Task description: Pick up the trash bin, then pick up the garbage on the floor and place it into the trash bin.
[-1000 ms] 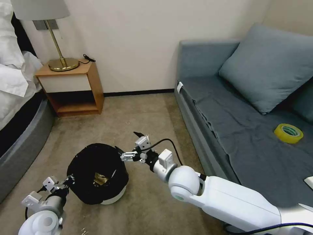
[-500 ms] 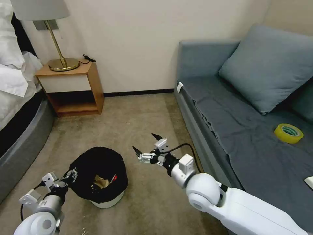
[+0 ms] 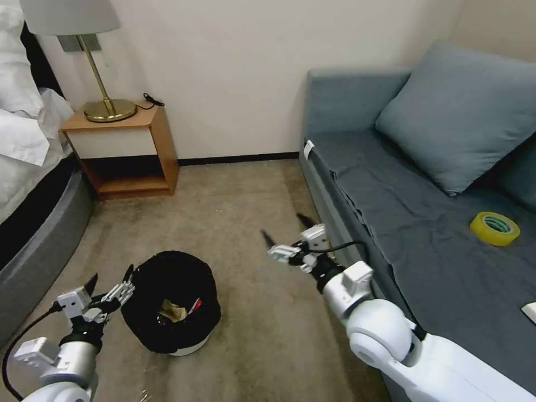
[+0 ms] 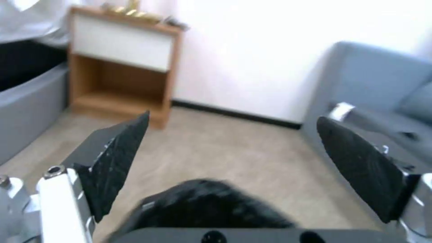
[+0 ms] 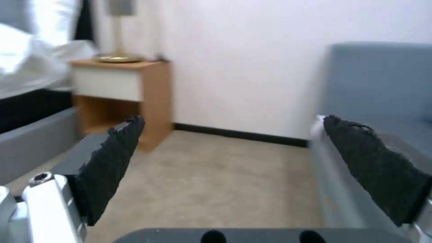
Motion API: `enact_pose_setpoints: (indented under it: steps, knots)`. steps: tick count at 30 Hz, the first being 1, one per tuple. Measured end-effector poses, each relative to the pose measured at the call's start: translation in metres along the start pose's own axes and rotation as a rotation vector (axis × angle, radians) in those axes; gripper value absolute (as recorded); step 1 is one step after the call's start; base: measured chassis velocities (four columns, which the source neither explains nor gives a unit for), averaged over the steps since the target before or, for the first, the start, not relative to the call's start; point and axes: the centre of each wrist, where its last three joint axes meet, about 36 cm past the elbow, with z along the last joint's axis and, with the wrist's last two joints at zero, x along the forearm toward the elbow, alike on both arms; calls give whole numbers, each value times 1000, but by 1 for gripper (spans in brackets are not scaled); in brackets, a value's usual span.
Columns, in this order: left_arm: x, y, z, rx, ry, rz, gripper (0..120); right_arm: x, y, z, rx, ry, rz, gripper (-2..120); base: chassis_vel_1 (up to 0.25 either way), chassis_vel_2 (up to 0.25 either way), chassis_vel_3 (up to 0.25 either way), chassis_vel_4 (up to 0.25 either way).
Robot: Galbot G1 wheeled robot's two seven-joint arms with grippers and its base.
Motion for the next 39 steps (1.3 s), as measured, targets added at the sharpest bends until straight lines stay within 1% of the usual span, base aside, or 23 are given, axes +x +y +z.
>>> enact_pose_setpoints:
  steps: [1, 3, 4, 5, 6, 7, 9, 10, 11, 12, 13, 15, 16, 17, 20, 22, 24, 26, 27, 31, 32, 34, 39]
  knots:
    - [0, 0, 0, 0, 0, 0, 100, 0, 0, 0, 0, 0, 0, 100, 0, 0, 0, 0]
    - [4, -17, 6, -14, -23, 30, 100, 11, -8, -1, 6, -5, 65, 100, 0, 0, 0, 0]
    - [5, -28, 10, -14, -24, 35, 100, 22, -11, -2, 7, -5, 105, 100, 0, 0, 0, 0]
    - [6, -32, 12, -14, -23, 36, 100, 26, -12, -1, 8, -4, 117, 100, 0, 0, 0, 0]
    - [6, -32, 12, -14, -23, 36, 100, 26, -12, -1, 8, -4, 117, 100, 0, 0, 0, 0]
    - [8, -38, 14, -12, -21, 36, 100, 34, -13, -1, 10, 2, 138, 100, 0, 0, 0, 0]
    - [11, -53, 17, -3, -14, 38, 100, 49, -18, -3, 28, -4, 184, 100, 0, 0, 0, 0]
    - [12, -67, 19, 17, 0, 41, 100, 59, -21, -4, 44, -4, 210, 100, 0, 0, 0, 0]
    - [12, -67, 19, 17, 0, 41, 100, 59, -21, -4, 44, -4, 210, 100, 0, 0, 0, 0]
    - [11, -81, 20, 32, 20, 43, 100, 65, -23, -4, 51, -6, 227, 100, 0, 0, 0, 0]
    - [10, -88, 21, 32, 30, 50, 100, 67, -24, -4, 51, -6, 235, 100, 0, 0, 0, 0]
    - [8, -102, 24, 23, 48, 66, 100, 73, -22, -4, 35, 4, 243, 100, 0, 0, 0, 0]
    - [8, -102, 24, 23, 48, 66, 100, 73, -22, -4, 35, 4, 243, 100, 0, 0, 0, 0]
    - [8, -111, 25, 22, 58, 76, 100, 75, -18, -5, 18, 16, 246, 100, 0, 0, 0, 0]
    - [9, -124, 21, 4, 86, 71, 100, 78, -10, -6, -23, 43, 267, 100, 0, 0, 0, 0]
    - [10, -127, 20, -3, 95, 65, 100, 79, -7, -4, -37, 49, 272, 100, 0, 0, 0, 0]
    - [14, -131, 16, -14, 117, 40, 100, 80, 3, 0, -74, 62, 278, 100, 0, 0, 0, 0]
    - [15, -132, 14, -18, 122, 30, 100, 79, 8, 2, -91, 68, 278, 100, 0, 0, 0, 0]
    - [16, -133, 12, -22, 126, 15, 100, 76, 13, 5, -108, 72, 279, 100, 0, 0, 0, 0]
    - [16, -130, 9, -31, 125, -18, 100, 62, 29, 9, -173, 74, 269, 100, 0, 0, 0, 0]
    - [16, -130, 9, -31, 125, -18, 100, 62, 29, 9, -173, 74, 269, 100, 0, 0, 0, 0]
    - [15, -127, 9, -36, 121, -29, 100, 55, 35, 10, -200, 74, 260, 100, 0, 0, 0, 0]
    - [13, -123, 8, -44, 111, -42, 100, 48, 38, 12, -217, 70, 250, 100, 0, 0, 0, 0]
